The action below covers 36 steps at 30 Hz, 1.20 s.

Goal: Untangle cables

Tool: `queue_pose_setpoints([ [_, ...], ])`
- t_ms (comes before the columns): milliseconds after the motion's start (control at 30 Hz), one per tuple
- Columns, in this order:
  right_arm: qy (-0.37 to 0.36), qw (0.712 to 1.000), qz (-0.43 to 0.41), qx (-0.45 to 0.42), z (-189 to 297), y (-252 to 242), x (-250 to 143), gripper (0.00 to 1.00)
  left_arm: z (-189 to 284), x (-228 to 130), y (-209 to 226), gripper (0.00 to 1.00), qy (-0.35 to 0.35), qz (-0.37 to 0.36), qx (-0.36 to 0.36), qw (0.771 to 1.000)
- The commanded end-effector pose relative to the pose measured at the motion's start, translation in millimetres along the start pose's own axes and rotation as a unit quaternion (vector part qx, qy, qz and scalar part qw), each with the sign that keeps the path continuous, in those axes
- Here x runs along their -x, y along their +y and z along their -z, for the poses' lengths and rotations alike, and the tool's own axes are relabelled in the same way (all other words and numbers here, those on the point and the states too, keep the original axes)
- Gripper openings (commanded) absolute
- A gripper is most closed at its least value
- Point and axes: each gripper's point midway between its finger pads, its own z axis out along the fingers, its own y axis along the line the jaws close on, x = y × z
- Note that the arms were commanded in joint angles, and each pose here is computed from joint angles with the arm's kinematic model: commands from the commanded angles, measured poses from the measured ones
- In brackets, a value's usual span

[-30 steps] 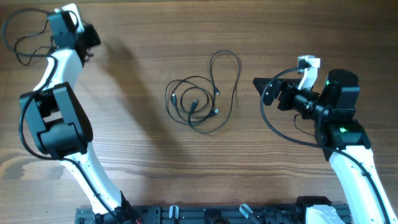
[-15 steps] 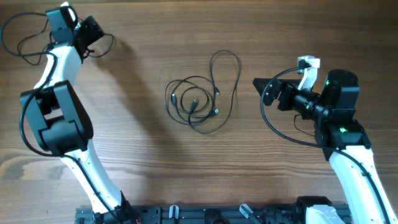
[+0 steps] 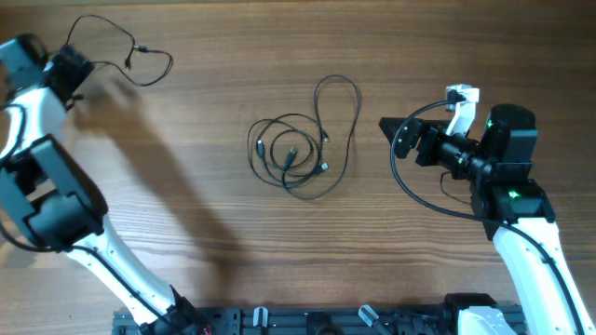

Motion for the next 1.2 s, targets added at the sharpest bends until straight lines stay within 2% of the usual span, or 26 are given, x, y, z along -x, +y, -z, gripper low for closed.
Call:
queue_pose_setpoints([
  [0,-0.011,1.000,0.006,-0.005,0.4,2.4,9.1,1.00,-17.3,-17.2,17.1,0.97,0.024,0.012,0.015,1.000],
  [133,-0.008,1.000,-0.005,-0.003,0.2,2.7,8.0,1.00,-30.8,-24.3,18.3,0.97,0.027,0.044,0.005,0.999],
  [200,-0.009,1.000,-0.010,-0.003,0.2,2.8,8.2,1.00,-34.1,-24.4,6.7,0.92,0.029,0.071,-0.028,0.997],
  [300,-0.008,1.000,-0.018,-0.003,0.3,2.7,7.8,1.00,-39.9,-23.5,1.0,0.63,0.025,0.085,-0.047,0.995],
  [333,-0.008,1.000,-0.022,-0.003,0.3,2.7,7.6,1.00,-42.2,-24.0,5.2,0.61,0.022,0.083,-0.037,0.996],
  [367,-0.007,1.000,-0.023,-0.003,0.2,2.7,7.2,1.00,-44.8,-25.0,8.9,0.61,0.019,0.072,-0.029,0.997],
  [433,-0.003,1.000,-0.025,-0.001,0.2,3.3,5.4,1.00,-50.4,-26.7,18.6,0.68,0.012,0.003,-0.007,1.000],
  [567,0.002,1.000,-0.029,-0.003,0.3,2.0,2.7,1.00,-52.5,-26.2,30.8,0.69,0.008,-0.098,0.022,0.995],
  [633,0.002,1.000,-0.029,-0.003,0.3,2.1,2.6,1.00,-53.9,-24.8,30.2,0.67,0.003,-0.111,0.020,0.994],
  [733,0.004,0.999,-0.042,0.000,0.3,3.3,2.1,1.00,-60.0,-26.2,30.9,0.58,-0.001,-0.111,0.018,0.994],
  [833,0.012,0.999,-0.042,0.017,0.4,9.2,-0.4,1.00,-72.0,-35.1,35.1,0.65,0.001,-0.113,0.019,0.993],
  [867,0.015,0.999,-0.042,0.025,0.6,11.9,-1.3,1.00,-73.7,-31.9,35.2,0.64,-0.007,-0.130,0.019,0.991],
  [1000,0.022,0.998,-0.046,0.041,1.1,17.5,-3.6,1.00,-68.7,-2.3,36.2,0.64,-0.049,-0.167,0.037,0.984],
  [1067,0.023,0.997,-0.055,0.041,1.1,17.5,-3.8,1.00,-58.9,25.9,38.0,0.66,-0.072,-0.175,0.067,0.980],
  [1167,0.022,0.997,-0.054,0.040,1.1,17.5,-3.3,1.00,-38.4,70.9,21.2,0.68,-0.103,-0.173,0.065,0.977],
])
